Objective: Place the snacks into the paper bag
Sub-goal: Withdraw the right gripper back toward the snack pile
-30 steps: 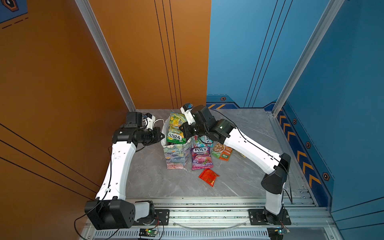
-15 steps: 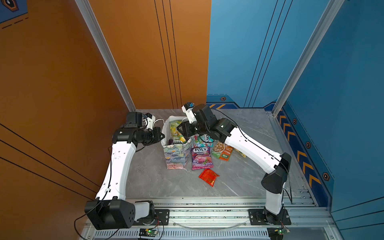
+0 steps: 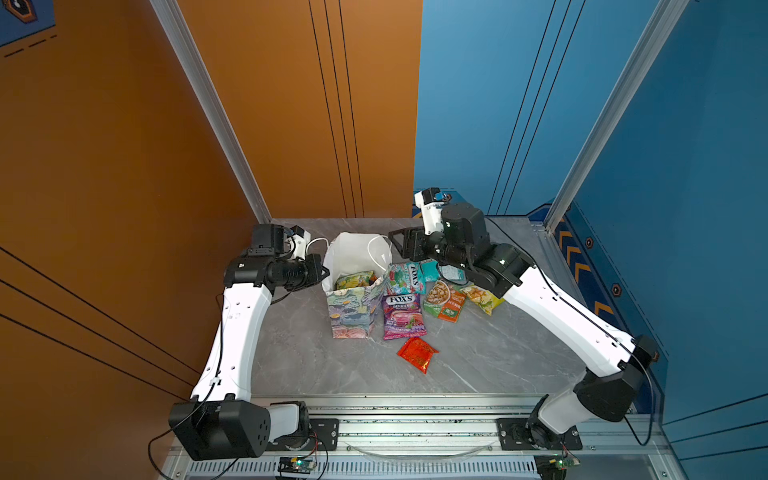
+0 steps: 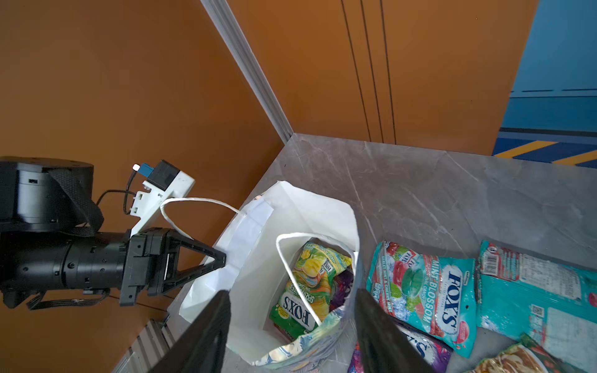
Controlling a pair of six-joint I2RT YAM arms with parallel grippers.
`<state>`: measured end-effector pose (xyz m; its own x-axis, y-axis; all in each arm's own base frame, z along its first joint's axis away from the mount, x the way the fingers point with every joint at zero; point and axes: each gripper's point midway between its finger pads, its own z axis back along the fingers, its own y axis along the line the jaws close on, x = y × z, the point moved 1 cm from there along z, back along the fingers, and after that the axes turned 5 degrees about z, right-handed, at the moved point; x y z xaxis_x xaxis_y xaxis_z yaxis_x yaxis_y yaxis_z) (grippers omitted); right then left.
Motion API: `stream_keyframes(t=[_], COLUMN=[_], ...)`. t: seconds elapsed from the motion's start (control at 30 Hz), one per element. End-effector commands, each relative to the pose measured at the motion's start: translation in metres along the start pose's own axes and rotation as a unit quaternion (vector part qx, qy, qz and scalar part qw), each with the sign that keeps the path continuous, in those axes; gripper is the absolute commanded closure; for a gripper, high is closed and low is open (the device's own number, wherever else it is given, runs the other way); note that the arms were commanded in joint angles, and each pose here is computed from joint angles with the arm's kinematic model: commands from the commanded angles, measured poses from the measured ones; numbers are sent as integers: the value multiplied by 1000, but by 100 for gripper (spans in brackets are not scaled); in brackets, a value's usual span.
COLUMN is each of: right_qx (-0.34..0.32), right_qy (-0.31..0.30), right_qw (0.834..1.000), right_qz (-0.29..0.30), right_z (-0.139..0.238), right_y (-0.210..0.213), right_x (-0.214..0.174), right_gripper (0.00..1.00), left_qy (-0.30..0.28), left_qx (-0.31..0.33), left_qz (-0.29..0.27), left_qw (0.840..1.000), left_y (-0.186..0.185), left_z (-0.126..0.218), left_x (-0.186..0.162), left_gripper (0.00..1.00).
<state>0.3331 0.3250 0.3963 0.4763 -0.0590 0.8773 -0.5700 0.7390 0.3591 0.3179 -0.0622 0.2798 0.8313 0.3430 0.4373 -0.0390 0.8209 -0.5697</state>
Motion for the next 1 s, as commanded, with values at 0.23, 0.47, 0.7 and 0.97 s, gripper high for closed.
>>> stream_keyframes(t=[0.23, 0.47, 0.7, 0.97], right_qx=[-124, -146, -126, -104], right_qy=[25, 86, 164, 215], right_qw=[985, 969, 954, 943], right_qz=[-117, -180, -216, -234], right_z=[24, 25, 3, -21], right_y=[-109, -148, -153, -149], right_x=[-80, -150, -210, -246], right_gripper=[36, 36, 36, 36], left_qy=[-20, -19, -20, -18], left_qx=[-28, -28, -27, -28], left_qz=[-13, -12, -13, -11], left_qw=[999, 999, 999, 999], left_y=[-13, -12, -12, -12], left_z=[9, 8, 9, 8], left_x=[6, 5, 5, 4], left_gripper=[100, 100, 100, 100])
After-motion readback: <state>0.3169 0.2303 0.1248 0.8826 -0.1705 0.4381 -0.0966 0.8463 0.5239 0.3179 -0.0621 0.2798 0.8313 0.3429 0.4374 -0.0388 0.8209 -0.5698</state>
